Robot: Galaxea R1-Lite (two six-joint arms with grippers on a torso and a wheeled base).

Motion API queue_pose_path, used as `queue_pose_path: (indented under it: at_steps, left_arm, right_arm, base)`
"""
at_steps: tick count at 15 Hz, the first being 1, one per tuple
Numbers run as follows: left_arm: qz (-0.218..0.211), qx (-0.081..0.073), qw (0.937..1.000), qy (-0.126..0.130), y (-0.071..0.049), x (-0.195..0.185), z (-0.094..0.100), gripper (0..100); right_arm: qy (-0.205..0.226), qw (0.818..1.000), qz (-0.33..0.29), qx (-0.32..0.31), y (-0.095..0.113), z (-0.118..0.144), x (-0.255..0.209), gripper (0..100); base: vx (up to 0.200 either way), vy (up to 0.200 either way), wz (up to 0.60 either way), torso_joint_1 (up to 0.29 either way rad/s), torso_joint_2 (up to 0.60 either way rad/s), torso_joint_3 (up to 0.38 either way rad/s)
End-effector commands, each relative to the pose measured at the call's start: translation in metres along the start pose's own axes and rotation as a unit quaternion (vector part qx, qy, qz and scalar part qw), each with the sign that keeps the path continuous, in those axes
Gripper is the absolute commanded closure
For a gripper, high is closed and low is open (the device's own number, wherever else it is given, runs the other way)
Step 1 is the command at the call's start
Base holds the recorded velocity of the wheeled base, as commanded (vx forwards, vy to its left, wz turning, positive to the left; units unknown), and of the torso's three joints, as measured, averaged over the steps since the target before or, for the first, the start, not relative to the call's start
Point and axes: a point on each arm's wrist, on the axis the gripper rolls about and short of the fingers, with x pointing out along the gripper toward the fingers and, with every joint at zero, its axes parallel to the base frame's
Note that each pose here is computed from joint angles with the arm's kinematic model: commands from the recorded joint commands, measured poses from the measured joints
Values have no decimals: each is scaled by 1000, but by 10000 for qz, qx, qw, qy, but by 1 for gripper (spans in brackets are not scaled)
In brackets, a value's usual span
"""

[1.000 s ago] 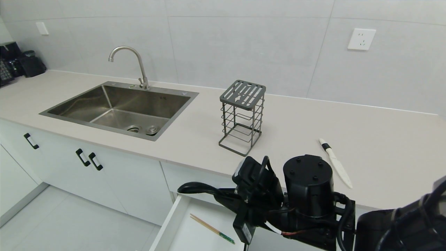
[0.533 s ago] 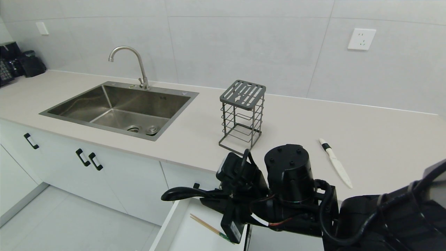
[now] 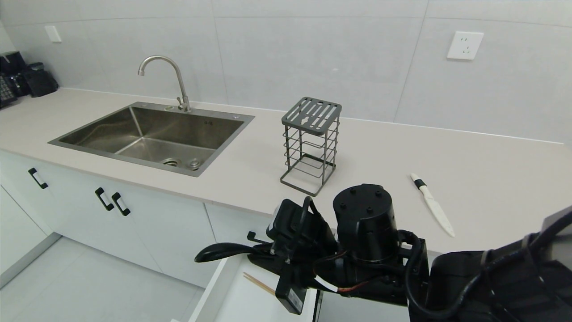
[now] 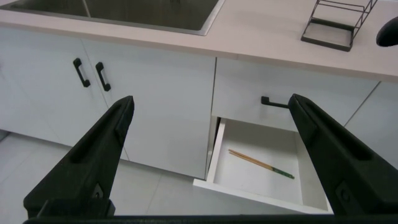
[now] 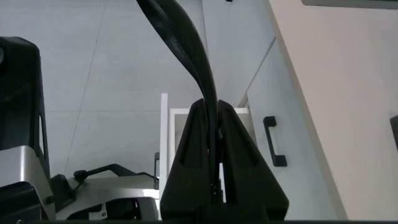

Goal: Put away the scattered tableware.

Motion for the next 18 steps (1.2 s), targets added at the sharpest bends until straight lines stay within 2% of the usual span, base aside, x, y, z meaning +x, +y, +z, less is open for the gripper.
queue_pose_path:
  at_steps: [1, 7, 18]
  left_arm:
    - [-1, -3, 10000, 6, 0, 0, 0, 0]
    - [-1, -3, 10000, 6, 0, 0, 0, 0]
    - [-1, -3, 10000, 6, 0, 0, 0, 0]
  right_arm:
    - [-145, 9998, 70, -72, 5, 9, 2, 100]
    - [-272, 9995, 116, -100, 8, 16, 7, 100]
    - [-277, 9995, 145, -110, 11, 17, 8, 100]
  base:
    - [0, 0, 0, -237, 491, 242]
    - [0, 0, 0, -145, 291, 144]
    - [0, 0, 0, -254, 492, 241]
